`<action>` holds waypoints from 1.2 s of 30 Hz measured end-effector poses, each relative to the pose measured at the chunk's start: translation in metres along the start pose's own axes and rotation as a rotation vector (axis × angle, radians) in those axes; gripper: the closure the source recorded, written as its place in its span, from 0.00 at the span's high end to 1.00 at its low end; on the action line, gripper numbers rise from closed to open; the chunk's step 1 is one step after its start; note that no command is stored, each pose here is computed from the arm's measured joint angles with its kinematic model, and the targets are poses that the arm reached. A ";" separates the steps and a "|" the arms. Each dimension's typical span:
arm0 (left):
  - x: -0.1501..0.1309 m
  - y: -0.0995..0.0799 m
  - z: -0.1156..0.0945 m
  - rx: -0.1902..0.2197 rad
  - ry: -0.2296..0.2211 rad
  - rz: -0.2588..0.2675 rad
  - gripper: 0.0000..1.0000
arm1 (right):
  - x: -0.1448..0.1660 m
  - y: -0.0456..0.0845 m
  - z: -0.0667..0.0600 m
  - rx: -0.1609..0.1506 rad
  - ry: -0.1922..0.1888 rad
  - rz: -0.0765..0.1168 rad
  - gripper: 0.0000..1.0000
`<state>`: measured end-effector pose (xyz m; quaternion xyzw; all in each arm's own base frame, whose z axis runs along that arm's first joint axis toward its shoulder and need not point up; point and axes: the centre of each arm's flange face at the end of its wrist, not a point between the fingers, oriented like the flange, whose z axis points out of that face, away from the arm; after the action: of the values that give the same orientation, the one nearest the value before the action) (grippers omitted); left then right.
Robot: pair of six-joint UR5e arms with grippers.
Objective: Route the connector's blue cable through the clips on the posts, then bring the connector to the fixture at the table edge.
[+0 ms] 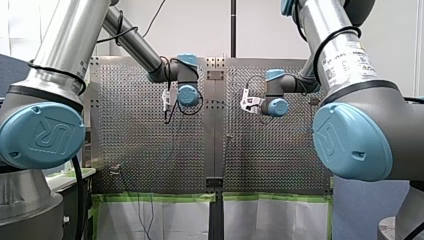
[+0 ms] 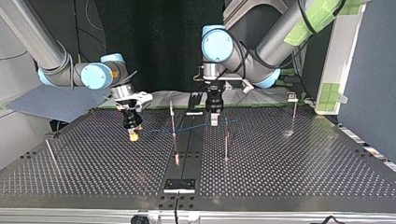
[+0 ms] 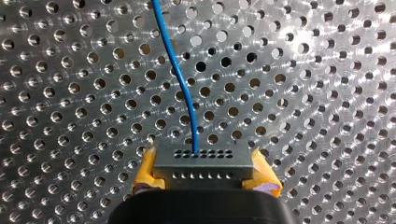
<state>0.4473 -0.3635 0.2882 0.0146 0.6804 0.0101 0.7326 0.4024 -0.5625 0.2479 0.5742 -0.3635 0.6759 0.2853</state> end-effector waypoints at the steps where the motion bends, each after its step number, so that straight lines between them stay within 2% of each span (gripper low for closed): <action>1: 0.000 0.001 0.000 -0.008 0.001 0.001 1.00 | 0.000 0.000 0.000 0.000 0.000 0.000 0.00; 6: 0.001 0.002 0.003 -0.049 -0.001 0.002 1.00 | -0.001 0.000 0.000 0.000 0.000 0.000 0.00; 14: 0.015 -0.015 0.015 -0.095 0.016 0.000 1.00 | -0.002 0.000 0.000 0.000 -0.002 0.001 0.00; 19: 0.014 -0.023 0.017 -0.095 0.008 -0.010 1.00 | -0.002 0.001 0.000 -0.001 -0.002 0.001 0.00; 29: 0.000 -0.025 0.027 -0.115 -0.018 -0.024 1.00 | -0.003 0.003 0.000 -0.001 -0.005 0.001 0.00; 36: 0.008 -0.032 0.033 -0.102 -0.002 -0.007 1.00 | -0.004 0.003 0.000 -0.001 -0.007 0.001 0.00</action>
<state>0.4802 -0.3956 0.2819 -0.0251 0.6781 0.0420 0.7333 0.4009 -0.5644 0.2433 0.5762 -0.3650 0.6740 0.2838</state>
